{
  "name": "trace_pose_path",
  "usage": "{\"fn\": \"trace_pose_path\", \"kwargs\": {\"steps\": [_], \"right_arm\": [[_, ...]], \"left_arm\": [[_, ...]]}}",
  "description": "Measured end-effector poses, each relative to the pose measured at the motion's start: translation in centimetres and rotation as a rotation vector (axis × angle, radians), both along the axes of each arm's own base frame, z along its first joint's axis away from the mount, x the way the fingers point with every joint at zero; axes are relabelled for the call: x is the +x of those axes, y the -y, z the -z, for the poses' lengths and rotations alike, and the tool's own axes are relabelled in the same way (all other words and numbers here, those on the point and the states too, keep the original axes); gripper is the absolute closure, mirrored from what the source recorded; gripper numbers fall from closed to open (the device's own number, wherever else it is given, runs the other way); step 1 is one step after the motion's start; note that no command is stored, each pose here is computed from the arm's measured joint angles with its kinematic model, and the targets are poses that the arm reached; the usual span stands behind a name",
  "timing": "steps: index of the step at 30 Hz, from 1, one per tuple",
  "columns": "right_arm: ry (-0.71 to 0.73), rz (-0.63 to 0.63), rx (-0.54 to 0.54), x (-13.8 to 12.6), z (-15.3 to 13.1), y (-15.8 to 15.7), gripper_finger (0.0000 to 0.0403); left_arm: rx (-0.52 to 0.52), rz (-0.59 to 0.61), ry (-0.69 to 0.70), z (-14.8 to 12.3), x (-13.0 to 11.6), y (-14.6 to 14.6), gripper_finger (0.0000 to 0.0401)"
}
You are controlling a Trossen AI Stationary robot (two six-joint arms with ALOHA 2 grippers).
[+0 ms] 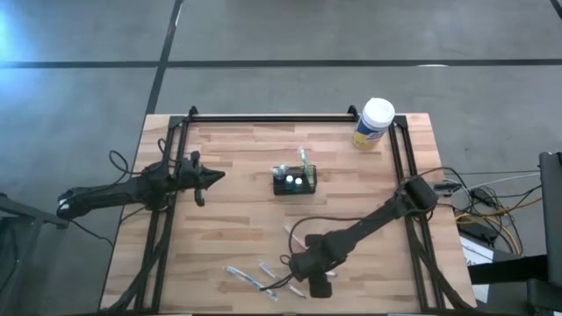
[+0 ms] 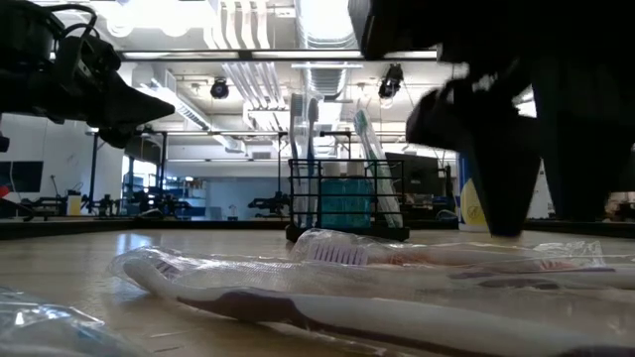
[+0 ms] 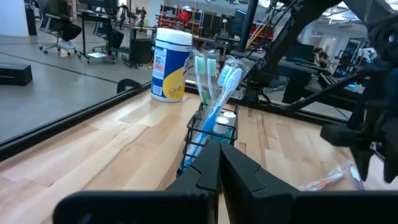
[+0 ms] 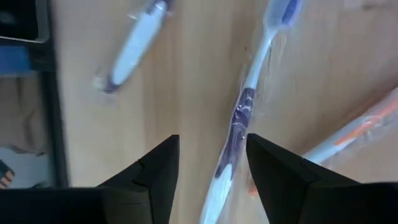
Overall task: Pick & Place toothbrushing station
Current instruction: Put the right purple toothbrush into the wire organizer
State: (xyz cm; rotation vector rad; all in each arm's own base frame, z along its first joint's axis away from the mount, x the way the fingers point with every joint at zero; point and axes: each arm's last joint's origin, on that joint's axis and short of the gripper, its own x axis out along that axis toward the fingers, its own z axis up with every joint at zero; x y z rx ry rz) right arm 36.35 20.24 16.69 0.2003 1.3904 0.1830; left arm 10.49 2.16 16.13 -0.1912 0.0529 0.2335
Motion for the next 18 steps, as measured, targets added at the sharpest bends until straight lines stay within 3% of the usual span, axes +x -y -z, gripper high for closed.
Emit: {"fn": "trace_pose_path", "kwargs": {"steps": [13, 18], "right_arm": [[-0.052, -0.018, -0.04, 0.4, 2.9, -0.2, 0.0224], [-0.05, -0.016, -0.04, 0.5, 2.9, -0.1, 0.0262]], "left_arm": [[-0.003, 0.006, -0.001, 0.0, 0.0, 0.0, 0.0389], [-0.003, 0.006, -0.002, 0.0, 0.0, 0.0, 0.0389]]}}
